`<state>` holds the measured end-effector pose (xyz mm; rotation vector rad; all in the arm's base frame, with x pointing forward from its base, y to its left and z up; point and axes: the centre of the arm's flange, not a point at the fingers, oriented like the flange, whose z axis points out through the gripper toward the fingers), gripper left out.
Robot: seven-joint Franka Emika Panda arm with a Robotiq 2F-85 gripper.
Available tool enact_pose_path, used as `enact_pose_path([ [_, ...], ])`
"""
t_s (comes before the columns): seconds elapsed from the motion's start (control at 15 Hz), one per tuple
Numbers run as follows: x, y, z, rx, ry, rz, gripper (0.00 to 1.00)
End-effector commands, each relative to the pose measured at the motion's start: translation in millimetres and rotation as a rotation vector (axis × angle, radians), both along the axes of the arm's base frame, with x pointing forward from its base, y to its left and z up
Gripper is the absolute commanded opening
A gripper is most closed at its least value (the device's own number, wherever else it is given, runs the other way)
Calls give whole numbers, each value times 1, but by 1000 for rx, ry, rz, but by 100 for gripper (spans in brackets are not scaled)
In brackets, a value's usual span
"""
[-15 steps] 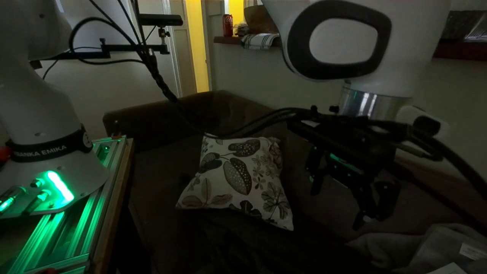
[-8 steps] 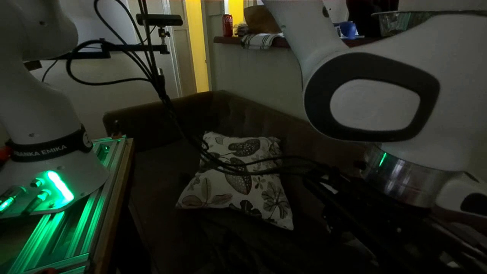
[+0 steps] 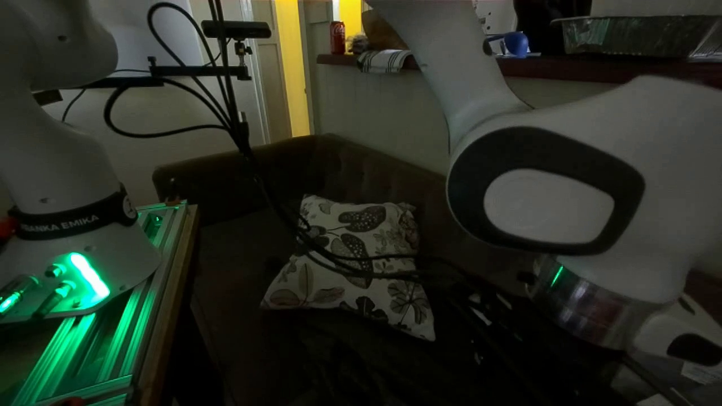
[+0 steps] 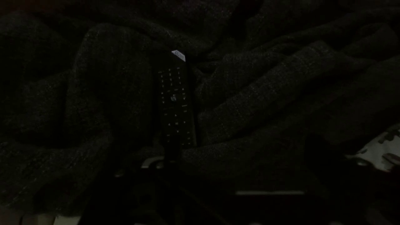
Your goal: Put the remote on the backrest of the chair
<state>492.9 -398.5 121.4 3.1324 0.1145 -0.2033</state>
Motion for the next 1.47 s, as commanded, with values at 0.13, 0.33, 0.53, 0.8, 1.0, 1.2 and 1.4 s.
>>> enact_pose_path([
  [0.13,-20,-47,-71,82,-137,-18,100],
  [0.33,-23,-69,-102,41,-203,-57,100],
  [0.53,-38,-59,-93,37,-170,-61,100],
  [0.8,-27,-61,-100,41,-212,-32,100],
  [1.0,-19,-59,-106,73,-226,5,100],
  [1.2,-13,-62,-115,87,-236,28,100],
  [1.4,-13,-68,-125,95,-230,34,100],
])
